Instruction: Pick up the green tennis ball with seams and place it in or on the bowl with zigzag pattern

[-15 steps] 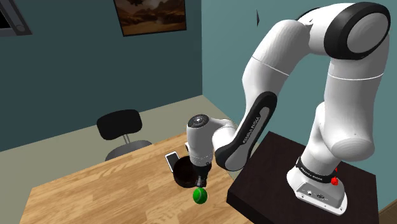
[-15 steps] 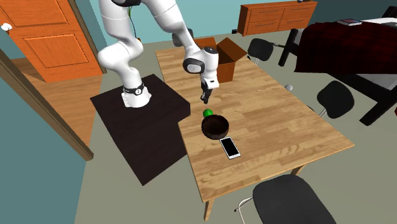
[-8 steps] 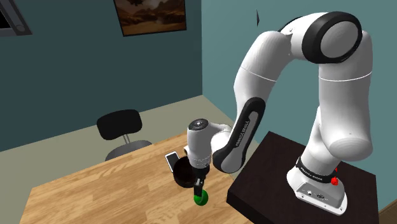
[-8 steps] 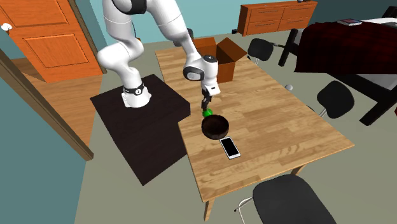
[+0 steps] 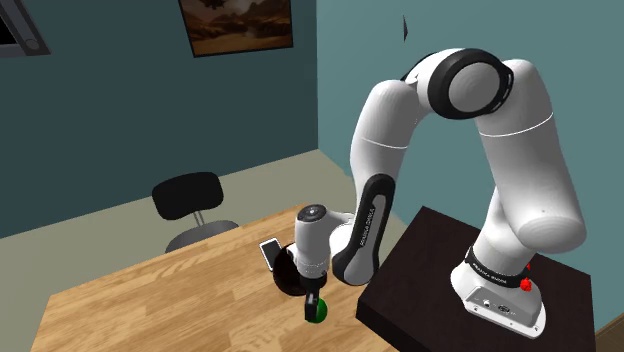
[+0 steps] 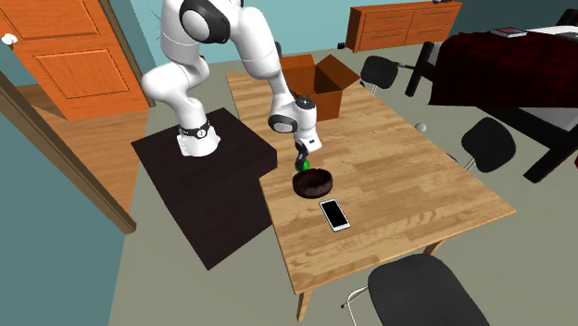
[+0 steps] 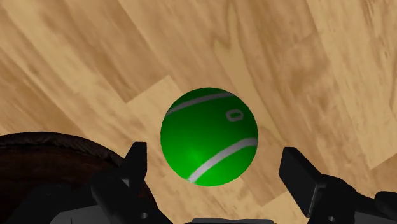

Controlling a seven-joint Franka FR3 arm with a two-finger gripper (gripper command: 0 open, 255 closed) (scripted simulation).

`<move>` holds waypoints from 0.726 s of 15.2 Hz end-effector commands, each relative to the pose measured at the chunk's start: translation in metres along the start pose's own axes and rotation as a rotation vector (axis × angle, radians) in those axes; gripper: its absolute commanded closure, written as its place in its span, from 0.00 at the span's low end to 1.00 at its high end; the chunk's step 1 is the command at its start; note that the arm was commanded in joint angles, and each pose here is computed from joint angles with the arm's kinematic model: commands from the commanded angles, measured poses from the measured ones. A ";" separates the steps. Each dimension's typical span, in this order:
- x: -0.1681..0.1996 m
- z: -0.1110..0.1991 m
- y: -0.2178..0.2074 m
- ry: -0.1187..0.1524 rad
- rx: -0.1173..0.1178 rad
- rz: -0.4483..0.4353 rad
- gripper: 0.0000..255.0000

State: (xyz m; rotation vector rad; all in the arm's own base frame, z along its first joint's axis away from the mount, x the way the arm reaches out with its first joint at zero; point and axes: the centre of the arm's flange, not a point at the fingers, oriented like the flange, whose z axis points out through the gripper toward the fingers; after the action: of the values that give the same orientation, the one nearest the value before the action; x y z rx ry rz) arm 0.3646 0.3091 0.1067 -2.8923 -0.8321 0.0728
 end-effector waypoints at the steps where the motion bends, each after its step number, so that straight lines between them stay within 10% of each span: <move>1: 0.002 0.012 0.005 0.002 -0.002 0.007 0.00; 9: 0.002 0.015 0.005 0.002 -0.002 0.007 0.00; 10: 0.005 0.016 0.005 0.002 -0.002 0.007 1.00; 11: 0.004 0.015 0.003 0.002 -0.002 0.007 1.00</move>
State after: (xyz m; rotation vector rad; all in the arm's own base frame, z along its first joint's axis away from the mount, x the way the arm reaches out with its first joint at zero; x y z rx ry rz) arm 0.3676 0.3127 0.0921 -2.8908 -0.8321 0.0667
